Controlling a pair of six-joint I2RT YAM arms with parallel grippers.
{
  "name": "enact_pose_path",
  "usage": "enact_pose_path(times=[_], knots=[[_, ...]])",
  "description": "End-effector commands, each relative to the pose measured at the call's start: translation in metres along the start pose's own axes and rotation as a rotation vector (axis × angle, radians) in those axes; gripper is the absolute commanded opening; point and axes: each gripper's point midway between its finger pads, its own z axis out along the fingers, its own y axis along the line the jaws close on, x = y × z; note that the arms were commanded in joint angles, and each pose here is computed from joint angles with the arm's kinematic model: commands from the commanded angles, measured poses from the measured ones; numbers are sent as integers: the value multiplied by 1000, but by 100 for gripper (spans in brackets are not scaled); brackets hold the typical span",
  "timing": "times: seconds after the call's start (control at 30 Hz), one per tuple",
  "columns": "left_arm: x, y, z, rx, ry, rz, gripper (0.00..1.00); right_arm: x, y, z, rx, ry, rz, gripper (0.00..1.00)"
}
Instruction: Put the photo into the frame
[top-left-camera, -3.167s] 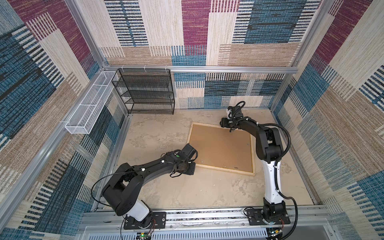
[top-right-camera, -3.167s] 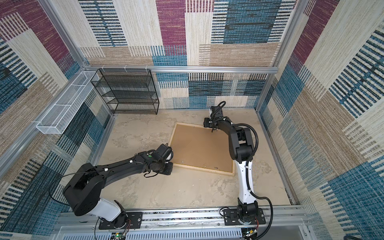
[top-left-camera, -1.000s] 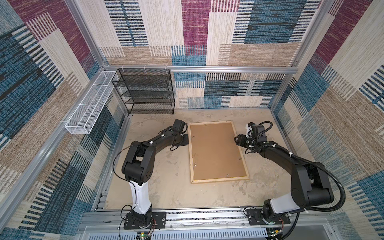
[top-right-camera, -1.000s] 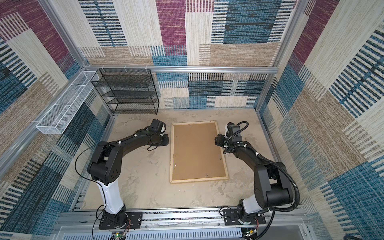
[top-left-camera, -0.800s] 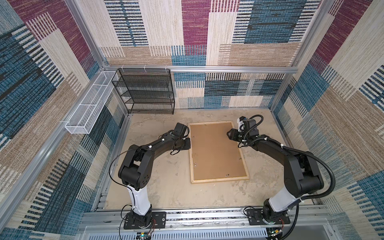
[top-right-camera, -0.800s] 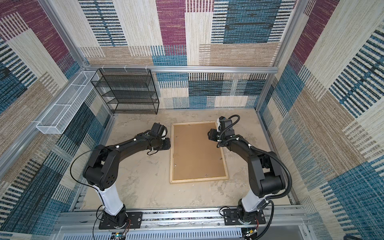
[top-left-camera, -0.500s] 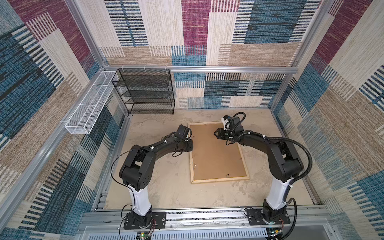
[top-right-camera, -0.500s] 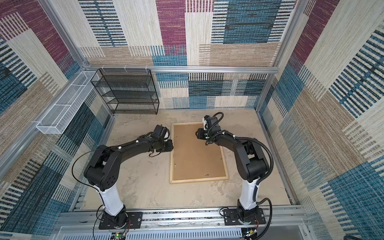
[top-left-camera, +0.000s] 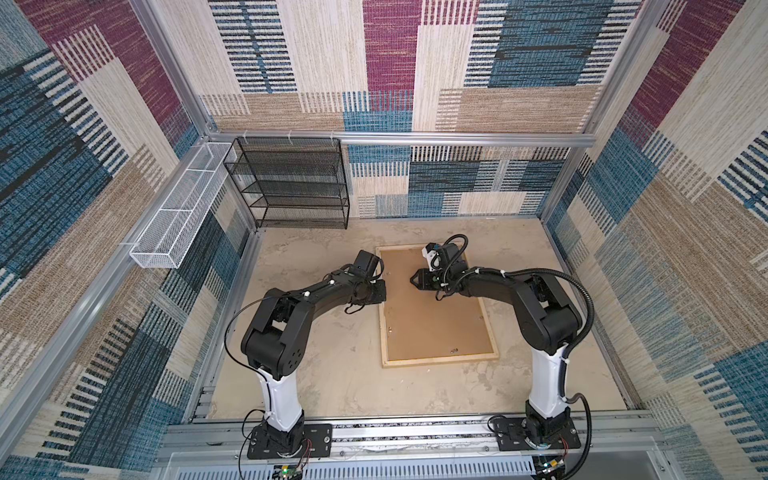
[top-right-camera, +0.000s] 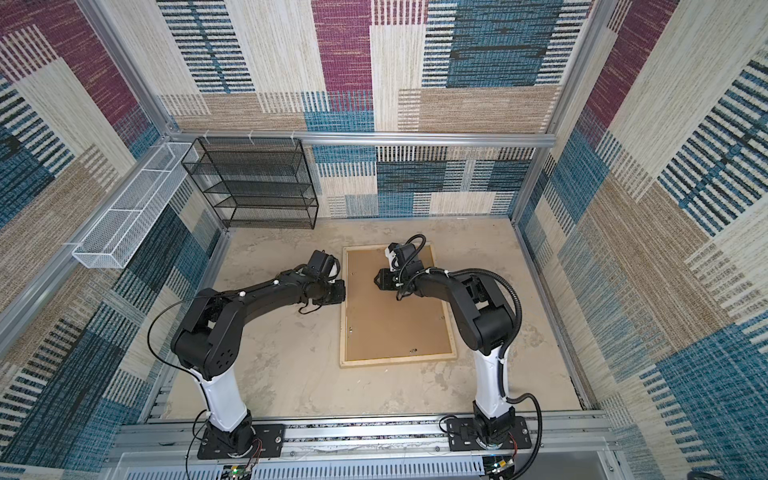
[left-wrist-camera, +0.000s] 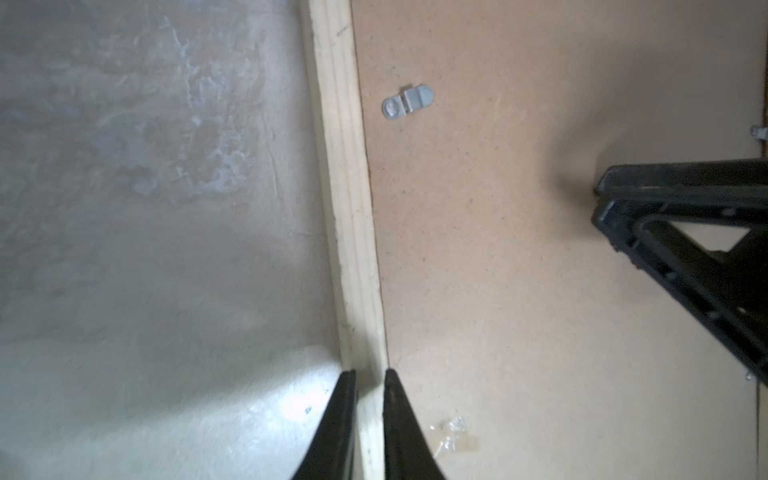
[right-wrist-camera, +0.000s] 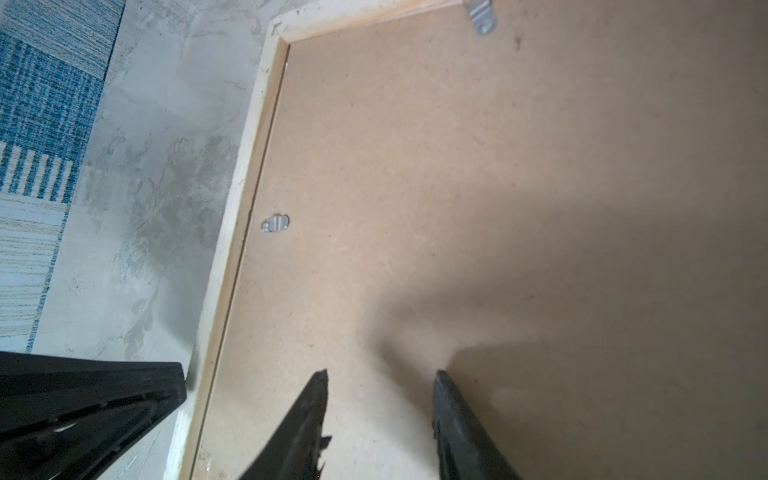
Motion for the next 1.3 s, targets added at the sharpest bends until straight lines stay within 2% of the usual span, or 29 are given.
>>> enact_pose_path(times=[0.0,0.37,0.87,1.27], knots=[[0,-1,1,2,6,4,17,7,5,5,-23,25,22,44],[2,-4,8,19,25,6,15,21,22,14,-96,60,44,43],[3,-6,9,33,31,12,13,1,48,35,-179,74,3,41],[3,-7,8,41,31,13,13,14,57,48,-210,106,36,38]])
